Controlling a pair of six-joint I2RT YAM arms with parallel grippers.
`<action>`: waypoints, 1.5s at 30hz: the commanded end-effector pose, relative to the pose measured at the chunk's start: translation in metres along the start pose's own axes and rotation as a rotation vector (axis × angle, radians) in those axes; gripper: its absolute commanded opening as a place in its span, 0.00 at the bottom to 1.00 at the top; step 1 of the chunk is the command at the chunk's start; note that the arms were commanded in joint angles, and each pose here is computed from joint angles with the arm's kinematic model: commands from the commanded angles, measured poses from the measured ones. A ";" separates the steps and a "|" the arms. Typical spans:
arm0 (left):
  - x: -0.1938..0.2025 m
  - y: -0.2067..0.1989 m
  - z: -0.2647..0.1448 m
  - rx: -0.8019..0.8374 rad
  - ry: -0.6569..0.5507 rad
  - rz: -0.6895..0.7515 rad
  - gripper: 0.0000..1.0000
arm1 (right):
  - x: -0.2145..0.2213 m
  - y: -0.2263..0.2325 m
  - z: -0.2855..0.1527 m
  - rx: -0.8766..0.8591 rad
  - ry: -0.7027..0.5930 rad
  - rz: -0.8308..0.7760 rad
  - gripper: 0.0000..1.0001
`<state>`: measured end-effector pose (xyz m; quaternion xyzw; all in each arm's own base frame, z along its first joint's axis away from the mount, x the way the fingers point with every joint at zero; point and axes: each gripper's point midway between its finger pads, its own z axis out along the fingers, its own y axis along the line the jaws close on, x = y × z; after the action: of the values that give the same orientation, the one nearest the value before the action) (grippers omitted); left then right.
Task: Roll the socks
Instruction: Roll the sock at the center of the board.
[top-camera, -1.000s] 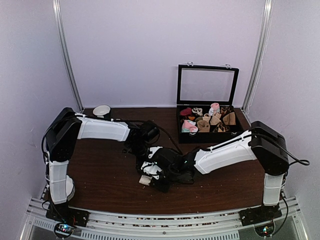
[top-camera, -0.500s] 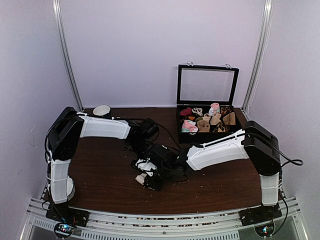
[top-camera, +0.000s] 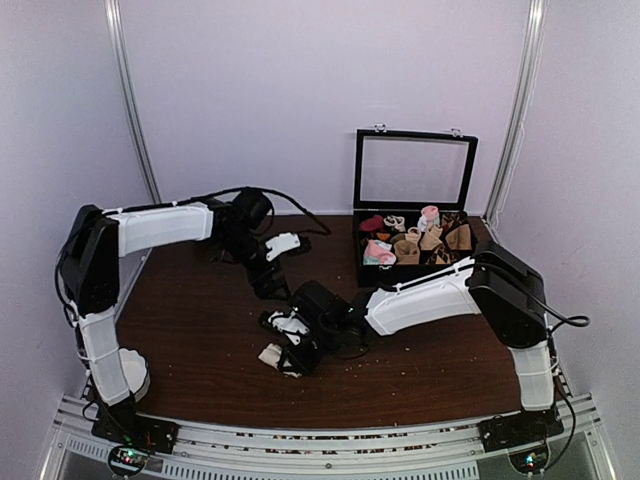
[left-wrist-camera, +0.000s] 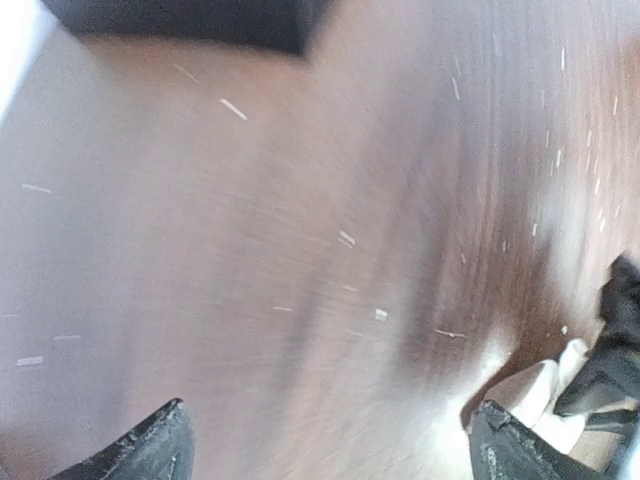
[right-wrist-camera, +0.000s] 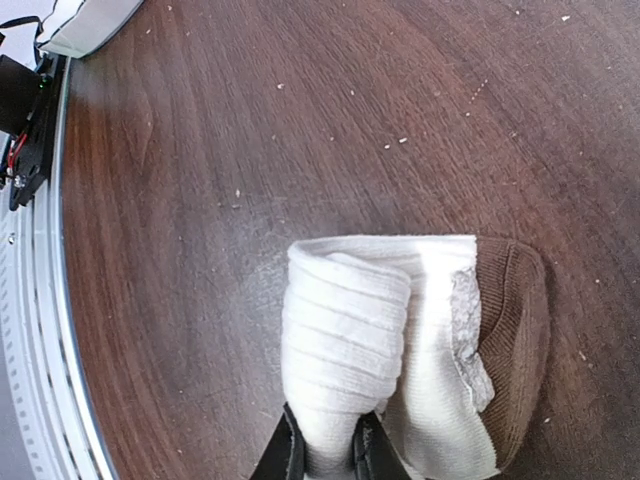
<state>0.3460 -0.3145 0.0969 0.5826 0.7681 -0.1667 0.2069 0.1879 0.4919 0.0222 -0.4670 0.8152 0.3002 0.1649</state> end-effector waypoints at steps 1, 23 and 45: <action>-0.051 0.011 -0.072 -0.126 -0.191 0.048 0.98 | 0.147 -0.020 0.025 0.018 0.462 0.198 0.00; 0.085 -0.172 -0.024 0.250 -0.022 0.530 0.85 | 0.130 -0.023 0.025 -0.310 0.352 0.655 0.00; 0.068 -0.119 0.045 -0.184 0.167 0.729 0.44 | 0.026 0.003 -0.004 -0.748 -0.032 0.917 0.00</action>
<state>0.1954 -0.3058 0.0215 0.8225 0.5302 -0.0217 0.2049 0.1820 0.4789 0.0406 -0.1892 0.7675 0.6081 -0.0736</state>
